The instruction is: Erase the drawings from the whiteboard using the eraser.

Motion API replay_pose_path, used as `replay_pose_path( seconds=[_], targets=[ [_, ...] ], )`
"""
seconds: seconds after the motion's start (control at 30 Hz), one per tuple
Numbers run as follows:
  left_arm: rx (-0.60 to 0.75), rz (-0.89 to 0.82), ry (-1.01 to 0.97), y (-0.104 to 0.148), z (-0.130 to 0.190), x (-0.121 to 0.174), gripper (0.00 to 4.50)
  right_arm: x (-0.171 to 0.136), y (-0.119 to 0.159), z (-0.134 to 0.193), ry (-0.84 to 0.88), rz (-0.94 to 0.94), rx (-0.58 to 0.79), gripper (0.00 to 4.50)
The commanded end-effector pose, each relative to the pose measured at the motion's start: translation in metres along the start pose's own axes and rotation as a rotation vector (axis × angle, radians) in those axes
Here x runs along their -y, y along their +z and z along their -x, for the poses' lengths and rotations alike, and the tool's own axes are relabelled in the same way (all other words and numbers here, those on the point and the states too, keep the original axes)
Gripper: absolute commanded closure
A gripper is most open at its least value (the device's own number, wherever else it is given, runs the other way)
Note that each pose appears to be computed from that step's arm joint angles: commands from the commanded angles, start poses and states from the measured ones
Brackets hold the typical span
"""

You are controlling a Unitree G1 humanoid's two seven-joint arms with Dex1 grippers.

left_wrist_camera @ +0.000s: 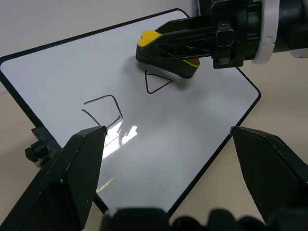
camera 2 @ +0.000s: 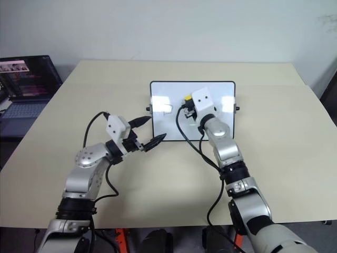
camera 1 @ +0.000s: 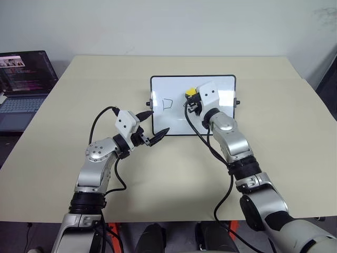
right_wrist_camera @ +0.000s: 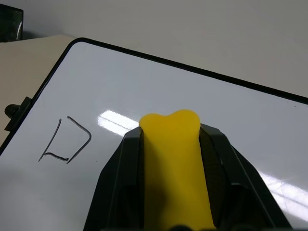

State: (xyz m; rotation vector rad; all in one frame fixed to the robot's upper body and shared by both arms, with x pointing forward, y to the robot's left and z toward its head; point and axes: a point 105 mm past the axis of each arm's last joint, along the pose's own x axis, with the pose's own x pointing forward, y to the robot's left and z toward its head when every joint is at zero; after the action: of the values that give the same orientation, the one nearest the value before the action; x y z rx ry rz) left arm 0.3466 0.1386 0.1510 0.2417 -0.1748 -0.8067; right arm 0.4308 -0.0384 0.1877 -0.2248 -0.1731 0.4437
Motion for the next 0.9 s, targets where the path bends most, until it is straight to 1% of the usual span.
replay_pose_path(
  seconds=[0.03, 0.27, 0.5, 0.63, 0.9],
  targets=[
    [0.044, -0.032, -0.001, 0.012, -0.002, 0.0, 0.0, -0.001, 0.016, -0.007, 0.005, 0.028, 0.067, 3.23],
    [0.047, -0.031, 0.01, 0.013, -0.001, -0.002, 0.0, -0.012, 0.004, -0.007, 0.035, 0.025, 0.048, 3.23],
    [0.045, -0.029, 0.025, 0.014, 0.001, -0.003, 0.0, -0.008, -0.018, 0.012, 0.032, 0.008, -0.007, 3.23],
    [0.043, -0.025, 0.033, 0.014, 0.003, -0.003, 0.0, 0.002, -0.039, 0.033, 0.007, -0.002, -0.075, 3.23],
    [0.047, -0.02, 0.031, 0.014, 0.0, -0.004, 0.0, 0.027, -0.056, 0.059, -0.045, 0.022, -0.152, 3.23]
  ],
)
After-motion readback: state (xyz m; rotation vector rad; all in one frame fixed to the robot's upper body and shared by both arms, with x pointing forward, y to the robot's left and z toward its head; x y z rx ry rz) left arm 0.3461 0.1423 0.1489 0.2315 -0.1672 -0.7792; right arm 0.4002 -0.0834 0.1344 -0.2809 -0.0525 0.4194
